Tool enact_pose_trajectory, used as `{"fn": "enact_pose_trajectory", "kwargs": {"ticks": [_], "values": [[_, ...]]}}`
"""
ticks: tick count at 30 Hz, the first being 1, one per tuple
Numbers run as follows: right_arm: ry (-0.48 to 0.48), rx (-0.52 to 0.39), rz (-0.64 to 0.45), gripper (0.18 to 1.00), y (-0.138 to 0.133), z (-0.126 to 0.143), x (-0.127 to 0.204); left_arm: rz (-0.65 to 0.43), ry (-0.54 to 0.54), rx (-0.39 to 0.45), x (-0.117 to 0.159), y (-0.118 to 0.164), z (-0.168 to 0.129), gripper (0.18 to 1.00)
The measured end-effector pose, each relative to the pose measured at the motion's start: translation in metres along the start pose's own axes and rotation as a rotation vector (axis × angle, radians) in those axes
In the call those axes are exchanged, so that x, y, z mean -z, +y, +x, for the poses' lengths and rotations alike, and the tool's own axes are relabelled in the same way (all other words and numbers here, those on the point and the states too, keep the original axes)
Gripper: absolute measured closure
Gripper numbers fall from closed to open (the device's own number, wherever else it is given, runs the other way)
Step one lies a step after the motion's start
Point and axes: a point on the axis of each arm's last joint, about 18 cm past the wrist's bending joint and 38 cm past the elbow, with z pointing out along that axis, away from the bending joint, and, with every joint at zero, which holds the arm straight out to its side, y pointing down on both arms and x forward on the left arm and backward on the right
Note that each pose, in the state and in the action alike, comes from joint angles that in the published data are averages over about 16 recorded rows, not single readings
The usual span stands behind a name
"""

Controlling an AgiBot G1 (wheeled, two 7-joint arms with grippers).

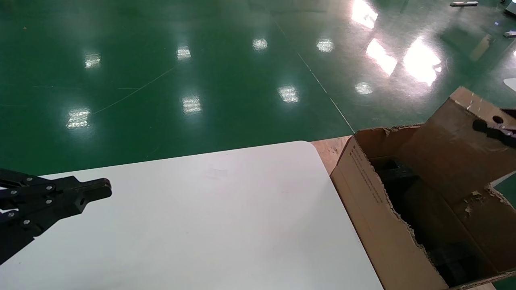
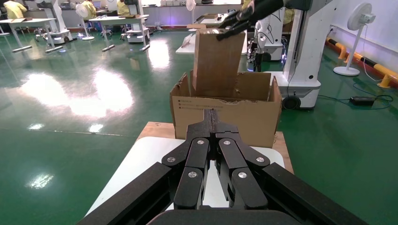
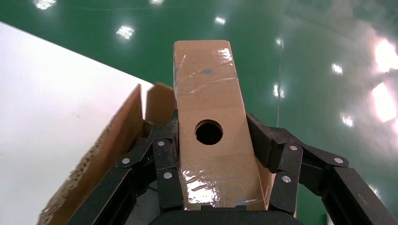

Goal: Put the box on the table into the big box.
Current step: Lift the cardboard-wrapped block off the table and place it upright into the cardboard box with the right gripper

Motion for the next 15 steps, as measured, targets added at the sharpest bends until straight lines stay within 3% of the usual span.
{"fn": "enact_pose_trajectory", "kwargs": {"ticks": [15], "values": [[0.111,-0.175,-0.044,0.696,0.086,0.001,-0.006,0.000,0.000,0.000,0.000,0.000,0.000,0.993]]}}
